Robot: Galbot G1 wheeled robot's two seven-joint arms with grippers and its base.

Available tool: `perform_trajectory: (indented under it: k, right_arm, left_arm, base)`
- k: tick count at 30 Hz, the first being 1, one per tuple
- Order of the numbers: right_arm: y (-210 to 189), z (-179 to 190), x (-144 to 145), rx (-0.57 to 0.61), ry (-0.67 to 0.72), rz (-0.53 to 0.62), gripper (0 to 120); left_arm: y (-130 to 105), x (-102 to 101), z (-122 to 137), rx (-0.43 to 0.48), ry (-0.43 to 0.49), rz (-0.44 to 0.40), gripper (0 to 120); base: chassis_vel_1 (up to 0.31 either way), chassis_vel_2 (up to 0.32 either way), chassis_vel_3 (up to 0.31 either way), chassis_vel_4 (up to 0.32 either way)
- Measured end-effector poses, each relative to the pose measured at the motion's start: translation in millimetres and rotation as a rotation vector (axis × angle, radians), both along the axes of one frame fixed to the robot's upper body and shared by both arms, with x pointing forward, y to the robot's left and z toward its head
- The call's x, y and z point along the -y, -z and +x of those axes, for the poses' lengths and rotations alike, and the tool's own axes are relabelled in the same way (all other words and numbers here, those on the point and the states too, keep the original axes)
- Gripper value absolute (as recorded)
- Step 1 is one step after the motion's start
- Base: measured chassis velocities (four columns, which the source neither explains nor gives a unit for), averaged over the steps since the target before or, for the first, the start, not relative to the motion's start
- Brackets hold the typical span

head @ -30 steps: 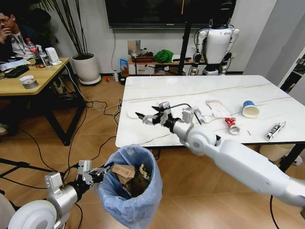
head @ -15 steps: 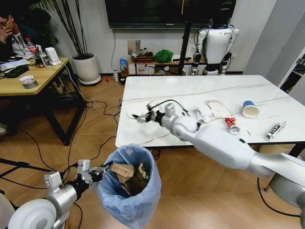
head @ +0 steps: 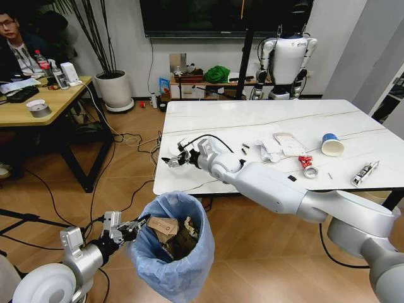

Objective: Pick up the trash bin and place the trash from the table into it.

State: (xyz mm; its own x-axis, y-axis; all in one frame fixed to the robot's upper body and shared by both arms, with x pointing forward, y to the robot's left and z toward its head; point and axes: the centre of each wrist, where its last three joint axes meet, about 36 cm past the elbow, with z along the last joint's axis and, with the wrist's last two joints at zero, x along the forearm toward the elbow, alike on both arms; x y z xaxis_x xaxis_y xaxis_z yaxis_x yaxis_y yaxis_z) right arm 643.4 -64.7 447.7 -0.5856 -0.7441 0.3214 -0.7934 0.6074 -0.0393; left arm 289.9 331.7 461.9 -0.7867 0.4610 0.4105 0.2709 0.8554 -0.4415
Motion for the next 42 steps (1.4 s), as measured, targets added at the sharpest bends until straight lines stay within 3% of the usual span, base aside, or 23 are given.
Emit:
perform_trajectory:
  k: [11,29,42]
  right_arm:
    - [-3,29,1,-0.034,0.015,-0.066,100]
    - [8,28,-2,-0.058,-0.020,-0.097,99]
    - [9,34,2,-0.054,-0.008,-0.099,48]
  left_arm:
    - [2,-1,0,0.002,-0.004,-0.002,0]
    - [4,0,-2,0.000,-0.006,-0.003,0]
    - [3,1,-2,0.003,-0.004,-0.004,0]
  base:
    - [0.000,0.000,0.000,0.000]
    - [0.000,0.000,0.000,0.000]
    - [0.000,0.000,0.000,0.000]
